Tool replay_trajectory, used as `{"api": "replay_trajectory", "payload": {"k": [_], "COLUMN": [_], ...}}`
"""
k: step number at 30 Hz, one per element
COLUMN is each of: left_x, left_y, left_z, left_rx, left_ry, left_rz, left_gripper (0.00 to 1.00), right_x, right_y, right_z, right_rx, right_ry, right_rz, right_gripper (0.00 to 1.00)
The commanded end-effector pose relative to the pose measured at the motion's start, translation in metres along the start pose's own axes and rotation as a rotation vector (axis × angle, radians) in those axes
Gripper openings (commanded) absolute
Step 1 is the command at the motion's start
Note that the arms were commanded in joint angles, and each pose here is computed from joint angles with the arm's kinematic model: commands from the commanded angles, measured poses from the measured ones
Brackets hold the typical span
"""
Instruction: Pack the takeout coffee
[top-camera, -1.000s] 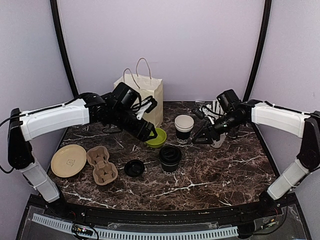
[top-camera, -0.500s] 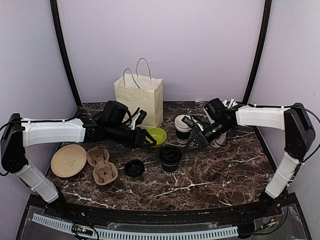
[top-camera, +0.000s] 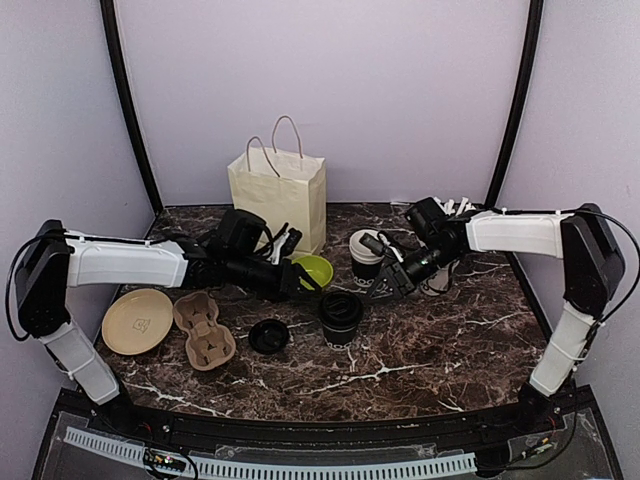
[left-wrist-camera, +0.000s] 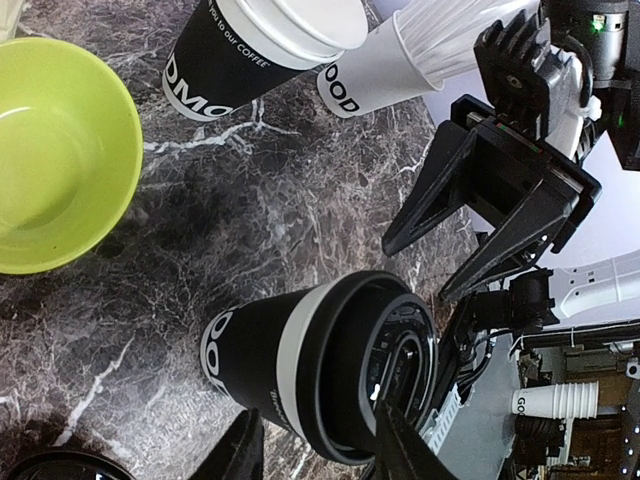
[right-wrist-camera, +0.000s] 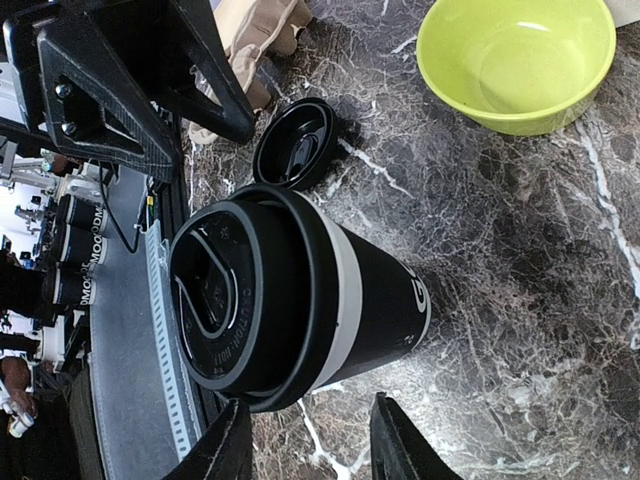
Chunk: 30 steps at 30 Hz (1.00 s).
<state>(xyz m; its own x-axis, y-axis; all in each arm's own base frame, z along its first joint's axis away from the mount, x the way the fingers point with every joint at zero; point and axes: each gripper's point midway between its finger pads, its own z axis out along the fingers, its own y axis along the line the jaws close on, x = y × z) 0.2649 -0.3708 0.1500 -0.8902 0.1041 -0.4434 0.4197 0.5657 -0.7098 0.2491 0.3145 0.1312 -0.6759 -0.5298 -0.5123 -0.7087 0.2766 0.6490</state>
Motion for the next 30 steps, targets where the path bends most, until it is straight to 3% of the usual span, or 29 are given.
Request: {"api": "replay_trajectory", "payload": {"k": [1, 20, 30], "left_x": [-0.001, 0.02, 0.033], "left_y": [-0.001, 0.026, 0.051], "left_z": [0.003, 0.021, 0.025], "left_rx": [0.025, -0.039, -0.129], "left_ry": [0.007, 0.088, 0.126], "left_rz": [-0.002, -0.027, -0.025], "left_gripper": [0.41, 0.4, 0.41], "right_x": [-0.011, -0.008, 0.012], "right_y": [0.006, -0.008, -0.039], "right_z": [0.002, 0.017, 0.035], "right_rx": [-0.031, -0.008, 0.148], "right_ry": [-0.016, 0.02, 0.108], "right_rz": [-0.021, 0.012, 0.035], "right_gripper": [0.4, 0.4, 0.39]}}
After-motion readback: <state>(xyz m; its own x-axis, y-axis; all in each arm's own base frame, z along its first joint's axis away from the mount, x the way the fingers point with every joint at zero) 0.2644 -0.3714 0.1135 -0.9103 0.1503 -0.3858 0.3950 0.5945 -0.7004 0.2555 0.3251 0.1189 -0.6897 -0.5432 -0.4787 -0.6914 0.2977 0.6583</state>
